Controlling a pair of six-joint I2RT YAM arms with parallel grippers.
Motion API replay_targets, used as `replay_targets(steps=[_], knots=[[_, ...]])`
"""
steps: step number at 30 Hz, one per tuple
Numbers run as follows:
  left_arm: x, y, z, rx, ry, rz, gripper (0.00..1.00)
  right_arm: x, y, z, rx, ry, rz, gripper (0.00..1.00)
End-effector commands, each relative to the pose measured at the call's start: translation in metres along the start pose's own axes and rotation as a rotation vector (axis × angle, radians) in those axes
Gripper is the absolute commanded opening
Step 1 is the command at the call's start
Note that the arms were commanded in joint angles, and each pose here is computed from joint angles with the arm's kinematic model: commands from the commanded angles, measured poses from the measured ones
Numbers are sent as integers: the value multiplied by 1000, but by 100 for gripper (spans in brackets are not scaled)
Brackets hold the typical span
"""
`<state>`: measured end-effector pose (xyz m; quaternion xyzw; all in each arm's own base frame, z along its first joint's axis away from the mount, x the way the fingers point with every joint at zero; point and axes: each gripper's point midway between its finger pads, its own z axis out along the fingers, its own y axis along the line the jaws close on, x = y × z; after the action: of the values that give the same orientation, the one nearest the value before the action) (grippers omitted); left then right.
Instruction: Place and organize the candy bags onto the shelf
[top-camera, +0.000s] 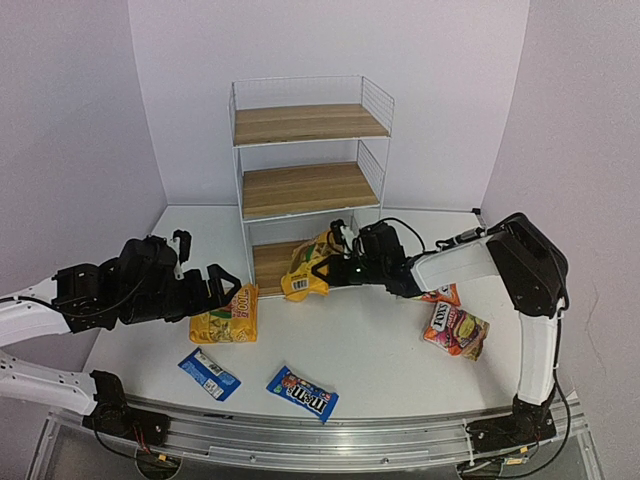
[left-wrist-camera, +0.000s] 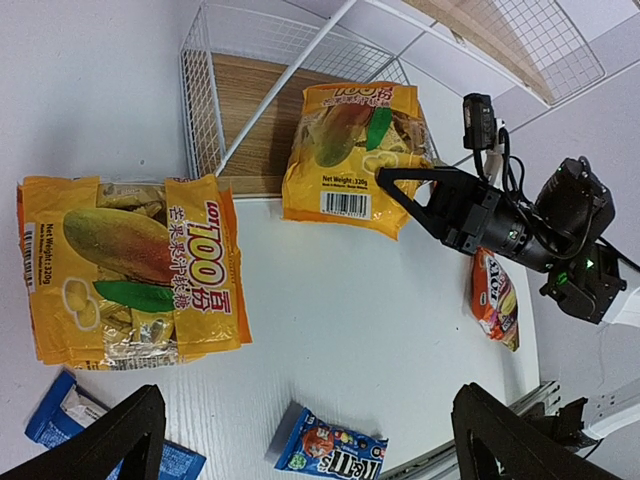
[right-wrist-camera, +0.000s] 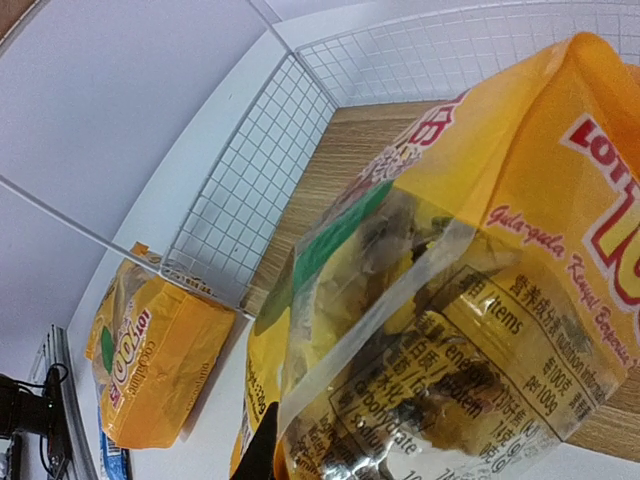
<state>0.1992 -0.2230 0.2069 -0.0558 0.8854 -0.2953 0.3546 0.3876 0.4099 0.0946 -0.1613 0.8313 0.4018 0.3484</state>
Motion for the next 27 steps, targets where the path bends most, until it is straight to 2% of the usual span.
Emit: replay_targets(steps=[1,10,19,23,27], knots=[[-6,-9,-1,29,-17,7,100,-16,-16,-11,68,-61,4,20],[-2,-9,0,35,2,6,100,-6,-61,-25,344,-14,20,23],[1,-8,0,40,6,-1,100,-17,-71,-25,424,-32,-19,26],[2,-7,1,38,9,-1,100,-23,-71,-33,464,-39,-47,36],[1,-8,0,40,9,0,100,-19,-57,-39,439,-11,-81,53]])
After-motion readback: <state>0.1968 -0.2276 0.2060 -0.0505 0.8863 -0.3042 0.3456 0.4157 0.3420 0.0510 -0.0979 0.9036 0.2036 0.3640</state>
